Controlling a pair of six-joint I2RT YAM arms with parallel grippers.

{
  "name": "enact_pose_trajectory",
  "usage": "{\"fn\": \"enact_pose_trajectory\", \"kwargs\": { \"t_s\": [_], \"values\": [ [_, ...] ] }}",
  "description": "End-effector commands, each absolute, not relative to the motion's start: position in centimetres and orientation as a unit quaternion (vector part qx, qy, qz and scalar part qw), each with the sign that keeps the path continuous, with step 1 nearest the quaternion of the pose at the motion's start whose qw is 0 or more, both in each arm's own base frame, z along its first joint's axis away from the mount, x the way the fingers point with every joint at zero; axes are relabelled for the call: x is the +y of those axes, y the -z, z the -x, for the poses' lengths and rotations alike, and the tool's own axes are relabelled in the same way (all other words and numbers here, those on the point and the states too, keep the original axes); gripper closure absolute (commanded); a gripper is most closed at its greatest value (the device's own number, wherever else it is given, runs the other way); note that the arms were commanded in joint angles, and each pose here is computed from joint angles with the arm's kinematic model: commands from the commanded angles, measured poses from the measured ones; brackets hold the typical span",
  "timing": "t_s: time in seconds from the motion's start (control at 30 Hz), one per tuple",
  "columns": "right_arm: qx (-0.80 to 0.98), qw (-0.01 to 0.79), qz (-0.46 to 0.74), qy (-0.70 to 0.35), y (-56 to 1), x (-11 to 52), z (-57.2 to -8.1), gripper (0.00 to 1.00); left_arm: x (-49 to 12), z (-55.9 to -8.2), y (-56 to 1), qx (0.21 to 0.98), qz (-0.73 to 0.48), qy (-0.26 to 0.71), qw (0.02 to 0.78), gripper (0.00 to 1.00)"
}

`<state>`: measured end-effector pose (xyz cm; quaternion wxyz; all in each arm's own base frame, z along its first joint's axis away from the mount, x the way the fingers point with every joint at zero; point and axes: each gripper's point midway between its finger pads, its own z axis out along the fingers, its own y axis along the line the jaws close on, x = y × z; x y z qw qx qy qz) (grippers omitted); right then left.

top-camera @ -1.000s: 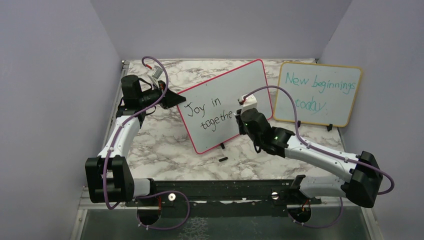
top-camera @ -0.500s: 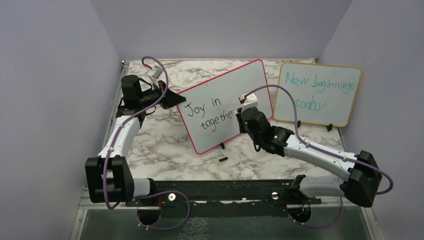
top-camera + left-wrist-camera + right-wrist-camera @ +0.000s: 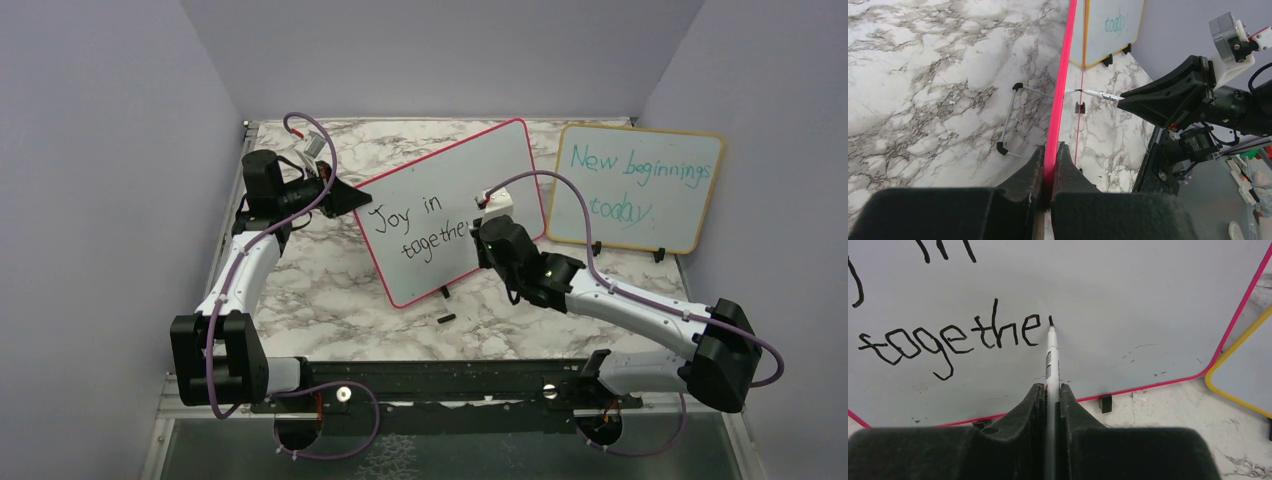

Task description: Write a sentence on the whiteboard

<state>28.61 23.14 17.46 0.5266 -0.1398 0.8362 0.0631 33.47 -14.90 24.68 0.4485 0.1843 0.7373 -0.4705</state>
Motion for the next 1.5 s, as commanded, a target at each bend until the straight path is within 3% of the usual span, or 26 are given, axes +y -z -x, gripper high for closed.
{"fn": "enact_pose_trajectory", "kwargs": {
  "t_s": [0.0,0.37,1.47],
  "values": [
    [0.850,0.508,0.133,-0.048,-16.1,22.1,-28.1,1.00,-13.9,-34.6,-20.9,0.777,-0.166,0.419,0.440,1.00],
    [0.861,0.489,0.133,-0.049,-14.7,21.6,-27.2,1.00,-13.9,-34.6,-20.8,0.778,-0.165,0.418,0.440,1.00],
    [0.828,0.542,0.128,-0.061,-19.0,23.0,-30.1,0.99,-13.9,-34.6,-20.9,0.776,-0.166,0.420,0.440,1.00]
  ]
}}
